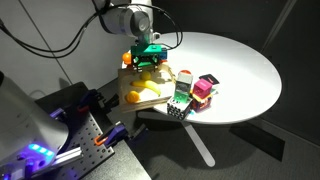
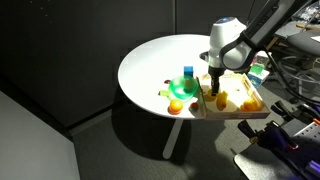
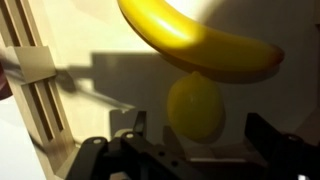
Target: Take the yellow ball off of the tray and put it into the bowl
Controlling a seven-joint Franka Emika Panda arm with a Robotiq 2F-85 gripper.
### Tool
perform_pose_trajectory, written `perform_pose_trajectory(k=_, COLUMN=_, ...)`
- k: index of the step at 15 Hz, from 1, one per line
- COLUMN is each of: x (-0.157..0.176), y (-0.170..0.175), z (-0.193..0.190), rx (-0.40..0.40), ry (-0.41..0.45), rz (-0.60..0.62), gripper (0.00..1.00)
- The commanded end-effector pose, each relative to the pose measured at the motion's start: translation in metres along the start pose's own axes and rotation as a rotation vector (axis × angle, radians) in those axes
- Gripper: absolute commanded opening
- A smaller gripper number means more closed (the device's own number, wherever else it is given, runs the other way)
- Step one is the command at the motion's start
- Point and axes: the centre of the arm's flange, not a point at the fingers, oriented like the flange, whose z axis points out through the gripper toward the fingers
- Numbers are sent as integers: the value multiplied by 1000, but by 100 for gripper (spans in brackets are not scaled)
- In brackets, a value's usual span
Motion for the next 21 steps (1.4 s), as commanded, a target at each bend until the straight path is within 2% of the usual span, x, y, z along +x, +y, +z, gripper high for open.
perform_pose_trajectory(k=1, x=11, y=9, z=11, rx=-10, ry=-7, rz=-21, gripper=100)
perform_pose_trajectory(k=3, x=13, y=10, z=17, rx=-9, ry=-9, rz=-20, gripper=100)
perform_pose_trajectory(k=4, x=14, y=11, z=19, rx=-7, ry=-13, rz=-18, gripper=75)
perform_pose_trajectory(k=5, x=15, y=11, z=21, rx=-7, ry=-14, rz=-13, gripper=73)
perform_pose_trajectory(k=10, x=14, y=10, z=18, rx=-1, ry=-30, rz=32, gripper=34)
perform_pose_trajectory(k=21, x=21, y=-12, z=-39, rx=82, ry=-7, rz=148, gripper=33)
